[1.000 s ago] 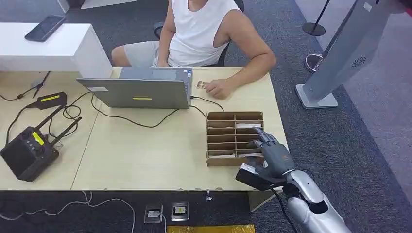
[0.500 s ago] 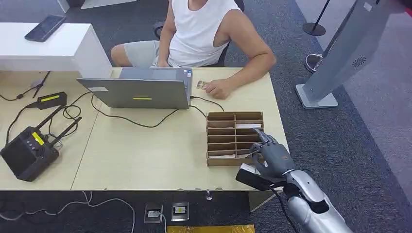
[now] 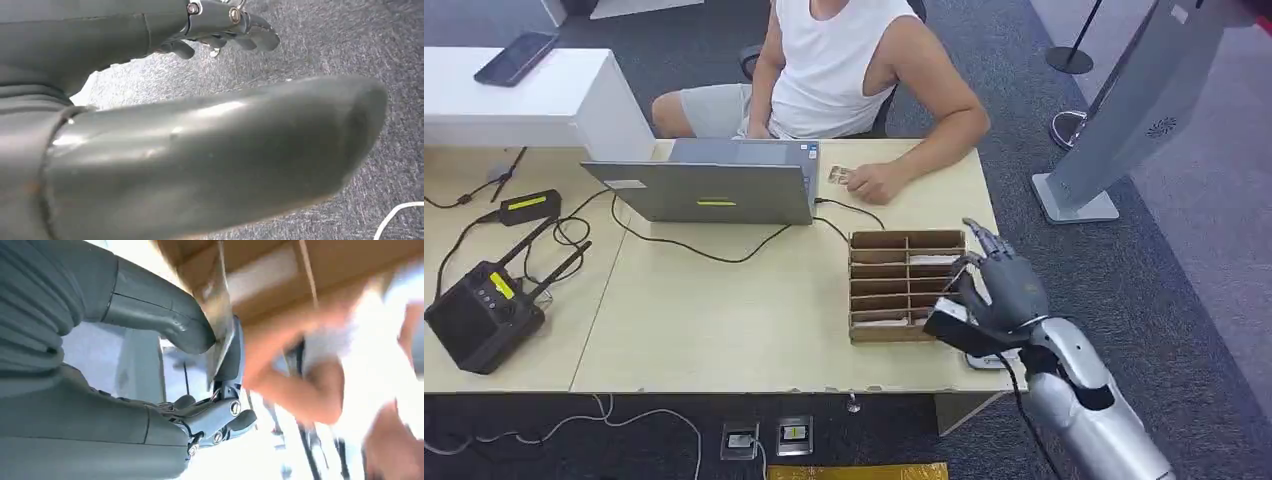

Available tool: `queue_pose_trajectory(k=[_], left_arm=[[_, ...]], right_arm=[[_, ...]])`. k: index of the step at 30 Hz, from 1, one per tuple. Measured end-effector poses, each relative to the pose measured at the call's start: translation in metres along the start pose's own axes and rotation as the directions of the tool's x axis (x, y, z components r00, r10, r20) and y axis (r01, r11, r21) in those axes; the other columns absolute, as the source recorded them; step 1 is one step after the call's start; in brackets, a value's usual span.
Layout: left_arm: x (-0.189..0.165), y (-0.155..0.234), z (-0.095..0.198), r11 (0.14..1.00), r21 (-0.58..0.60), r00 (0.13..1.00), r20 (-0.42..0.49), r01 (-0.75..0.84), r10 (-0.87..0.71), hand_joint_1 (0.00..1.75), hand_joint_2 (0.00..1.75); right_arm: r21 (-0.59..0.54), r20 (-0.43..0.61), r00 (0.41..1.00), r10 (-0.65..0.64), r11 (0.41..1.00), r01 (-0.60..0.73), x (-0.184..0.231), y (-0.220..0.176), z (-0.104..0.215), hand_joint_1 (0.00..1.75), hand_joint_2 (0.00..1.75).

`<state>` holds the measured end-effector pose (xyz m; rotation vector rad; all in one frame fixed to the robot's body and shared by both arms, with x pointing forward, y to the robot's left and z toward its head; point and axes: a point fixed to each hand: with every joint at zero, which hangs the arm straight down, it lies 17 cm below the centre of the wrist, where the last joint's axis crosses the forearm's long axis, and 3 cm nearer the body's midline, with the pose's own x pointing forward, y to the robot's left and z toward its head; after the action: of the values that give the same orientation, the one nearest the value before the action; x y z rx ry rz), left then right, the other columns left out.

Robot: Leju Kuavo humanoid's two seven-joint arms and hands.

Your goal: Pass the card to the sensor for recognition and then transmit it.

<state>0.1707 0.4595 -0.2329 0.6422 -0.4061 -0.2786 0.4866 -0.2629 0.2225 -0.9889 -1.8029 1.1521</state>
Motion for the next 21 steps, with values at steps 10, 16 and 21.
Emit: queue_pose_trajectory(k=[10, 16, 21], left_arm=[[0.003, -0.002, 0.001, 1.0, -0.003, 1.0, 0.014, 0.005, -0.005, 0.0, 0.0], [0.005, -0.006, 0.002, 1.0, -0.009, 1.0, 0.022, 0.017, -0.017, 0.0, 0.0], [0.008, -0.007, 0.002, 0.999, -0.014, 0.999, 0.034, 0.037, -0.037, 0.0, 0.0]], right_arm=[[-0.356, 0.03, 0.999, 0.034, 0.934, -0.021, -0.015, -0.175, -0.063, 1.75, 1.75], [-0.422, 0.057, 0.997, 0.055, 0.906, -0.026, -0.009, -0.218, -0.084, 1.75, 1.75], [-0.377, 0.074, 0.995, 0.065, 0.925, -0.032, -0.006, -0.195, -0.102, 1.75, 1.75]])
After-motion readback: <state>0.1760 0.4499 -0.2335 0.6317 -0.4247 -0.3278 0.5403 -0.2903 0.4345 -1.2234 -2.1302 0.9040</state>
